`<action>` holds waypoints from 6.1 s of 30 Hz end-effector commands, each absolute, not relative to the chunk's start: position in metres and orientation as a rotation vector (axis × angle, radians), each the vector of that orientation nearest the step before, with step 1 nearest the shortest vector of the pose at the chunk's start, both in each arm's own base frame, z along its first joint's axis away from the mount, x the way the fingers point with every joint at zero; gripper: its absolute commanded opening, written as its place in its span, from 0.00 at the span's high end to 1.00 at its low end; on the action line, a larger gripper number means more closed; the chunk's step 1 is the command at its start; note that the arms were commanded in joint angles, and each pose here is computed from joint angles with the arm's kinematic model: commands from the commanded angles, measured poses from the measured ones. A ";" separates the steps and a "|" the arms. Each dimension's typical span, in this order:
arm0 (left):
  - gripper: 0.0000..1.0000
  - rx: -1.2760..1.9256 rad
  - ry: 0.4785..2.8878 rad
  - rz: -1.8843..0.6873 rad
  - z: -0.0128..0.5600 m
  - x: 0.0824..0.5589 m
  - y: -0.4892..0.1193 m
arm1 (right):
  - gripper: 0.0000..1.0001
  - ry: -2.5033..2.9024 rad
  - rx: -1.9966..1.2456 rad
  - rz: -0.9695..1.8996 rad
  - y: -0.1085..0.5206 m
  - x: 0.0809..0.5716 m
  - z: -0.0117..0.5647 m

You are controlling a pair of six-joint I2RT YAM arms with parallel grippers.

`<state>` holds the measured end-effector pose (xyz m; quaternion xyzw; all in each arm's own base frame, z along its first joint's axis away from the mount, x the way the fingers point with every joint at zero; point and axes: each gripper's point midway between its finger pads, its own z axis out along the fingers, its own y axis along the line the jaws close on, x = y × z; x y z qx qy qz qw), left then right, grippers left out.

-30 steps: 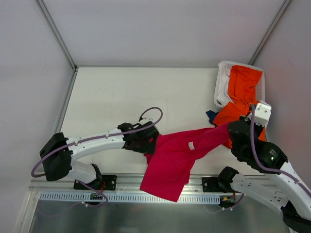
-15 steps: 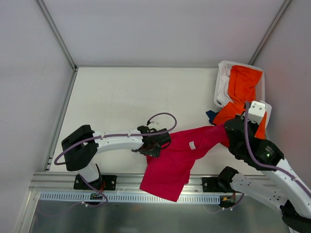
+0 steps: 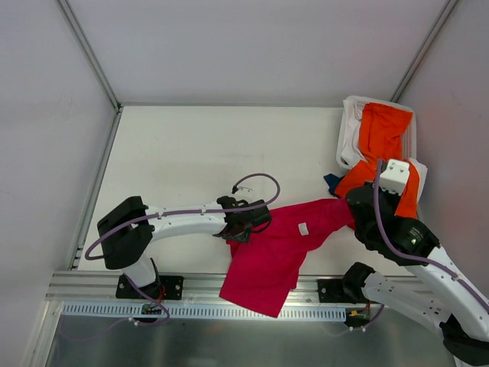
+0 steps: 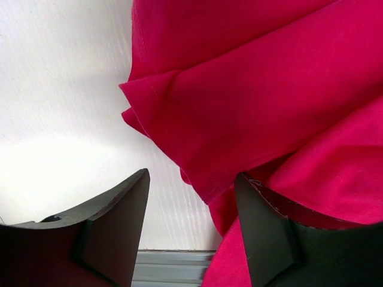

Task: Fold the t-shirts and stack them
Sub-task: Flatten out the tshirt

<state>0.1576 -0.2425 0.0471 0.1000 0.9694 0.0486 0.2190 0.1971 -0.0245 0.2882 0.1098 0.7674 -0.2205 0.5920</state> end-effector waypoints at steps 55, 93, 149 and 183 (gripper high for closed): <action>1.00 0.144 1.801 0.136 0.483 0.197 -0.069 | 1.00 1.568 -0.240 0.228 0.099 0.214 0.492; 1.00 0.193 1.589 -0.270 0.508 0.276 -0.195 | 1.00 1.537 -0.443 -0.005 0.192 0.374 0.448; 1.00 -0.582 2.028 0.215 0.163 0.629 0.101 | 0.99 1.745 -0.191 -0.455 0.138 0.677 0.208; 0.06 -0.699 1.843 0.146 0.293 0.440 0.000 | 0.01 1.876 0.186 -0.249 0.124 0.458 0.299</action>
